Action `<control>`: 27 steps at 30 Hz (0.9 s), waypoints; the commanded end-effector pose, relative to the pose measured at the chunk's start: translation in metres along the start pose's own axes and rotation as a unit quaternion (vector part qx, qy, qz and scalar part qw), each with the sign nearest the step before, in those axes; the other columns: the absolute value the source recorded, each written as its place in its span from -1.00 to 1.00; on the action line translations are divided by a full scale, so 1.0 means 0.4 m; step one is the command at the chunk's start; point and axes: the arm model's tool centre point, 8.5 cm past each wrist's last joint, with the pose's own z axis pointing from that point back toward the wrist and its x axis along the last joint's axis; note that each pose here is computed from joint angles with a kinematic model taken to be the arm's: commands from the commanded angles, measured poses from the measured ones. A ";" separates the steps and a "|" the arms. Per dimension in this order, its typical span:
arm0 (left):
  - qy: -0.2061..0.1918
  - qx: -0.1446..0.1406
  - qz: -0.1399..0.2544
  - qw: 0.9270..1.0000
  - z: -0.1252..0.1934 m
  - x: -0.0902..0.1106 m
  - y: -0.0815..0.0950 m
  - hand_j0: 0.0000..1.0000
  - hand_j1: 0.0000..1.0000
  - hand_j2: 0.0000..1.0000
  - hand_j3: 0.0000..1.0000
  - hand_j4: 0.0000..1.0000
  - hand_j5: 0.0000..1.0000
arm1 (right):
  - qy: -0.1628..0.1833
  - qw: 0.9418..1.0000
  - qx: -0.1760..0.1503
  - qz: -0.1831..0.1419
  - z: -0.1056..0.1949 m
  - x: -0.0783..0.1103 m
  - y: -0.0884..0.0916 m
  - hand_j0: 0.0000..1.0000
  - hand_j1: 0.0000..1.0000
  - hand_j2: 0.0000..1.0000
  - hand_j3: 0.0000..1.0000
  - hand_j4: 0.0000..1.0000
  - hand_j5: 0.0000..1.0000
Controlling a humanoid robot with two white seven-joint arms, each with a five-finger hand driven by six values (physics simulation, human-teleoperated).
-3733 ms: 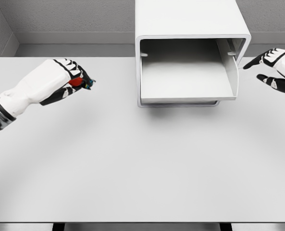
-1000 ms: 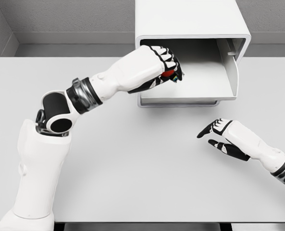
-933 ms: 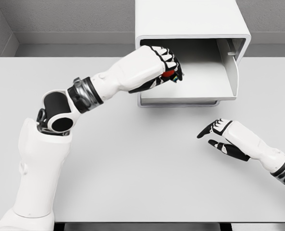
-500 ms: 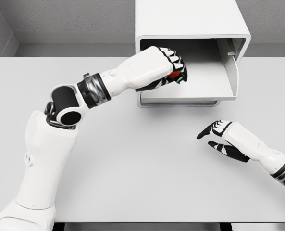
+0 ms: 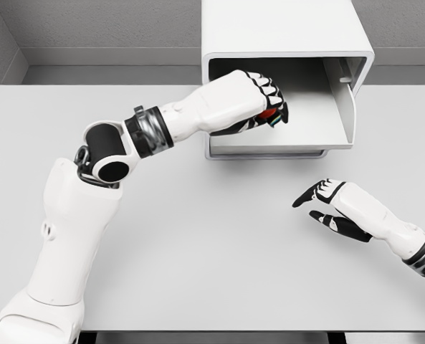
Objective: Slide open multi-storey tabletop storage cabinets and put open load switch and slide close multi-storey tabletop storage cabinets
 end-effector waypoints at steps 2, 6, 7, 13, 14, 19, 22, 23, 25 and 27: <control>0.000 0.000 0.005 1.000 -0.001 -0.001 -0.003 0.45 0.45 0.45 0.45 0.45 0.45 | 0.000 1.000 -0.001 -0.002 0.000 0.000 -0.002 0.17 0.17 0.17 0.17 0.17 0.17; 0.001 0.000 0.005 1.000 0.000 -0.003 -0.003 0.61 0.61 0.61 0.61 0.61 0.61 | 0.001 1.000 -0.001 -0.002 0.001 -0.001 -0.002 0.17 0.17 0.17 0.17 0.17 0.17; 0.001 0.000 0.006 1.000 0.000 -0.003 -0.004 0.61 0.61 0.61 0.61 0.61 0.61 | 0.001 1.000 -0.002 -0.002 0.001 -0.001 -0.002 0.17 0.17 0.17 0.17 0.17 0.17; 0.002 0.001 0.007 1.000 0.001 -0.006 -0.004 0.62 0.62 0.62 0.62 0.62 0.62 | 0.002 1.000 -0.003 -0.002 0.003 -0.001 -0.003 0.17 0.17 0.17 0.17 0.17 0.17; 0.003 0.002 0.007 1.000 0.002 -0.006 -0.002 0.68 0.68 0.68 0.68 0.68 0.68 | 0.002 1.000 -0.003 -0.002 0.003 -0.001 -0.003 0.17 0.17 0.17 0.17 0.17 0.17; 0.001 0.016 0.001 1.000 0.010 -0.001 0.022 1.00 1.00 1.00 1.00 1.00 1.00 | -0.001 1.000 -0.004 -0.002 0.002 0.003 -0.004 0.18 0.18 0.18 0.18 0.18 0.18; -0.009 0.035 -0.017 0.999 0.018 0.027 0.055 1.00 1.00 1.00 1.00 1.00 1.00 | -0.002 1.000 -0.004 -0.001 0.001 0.005 -0.005 0.18 0.18 0.18 0.18 0.18 0.18; -0.007 0.049 -0.027 0.998 0.032 0.033 0.080 1.00 1.00 1.00 1.00 1.00 1.00 | -0.006 1.000 -0.003 0.000 -0.002 0.011 -0.007 0.19 0.19 0.19 0.19 0.19 0.19; -0.011 0.086 -0.034 0.996 0.071 0.058 0.119 1.00 1.00 1.00 1.00 1.00 1.00 | -0.010 1.000 -0.004 0.001 -0.005 0.016 -0.009 0.19 0.19 0.19 0.19 0.19 0.19; -0.039 0.128 0.008 0.991 0.090 0.062 0.141 1.00 1.00 1.00 1.00 1.00 1.00 | -0.011 1.000 -0.003 0.000 -0.005 0.018 -0.008 0.19 0.19 0.19 0.19 0.19 0.19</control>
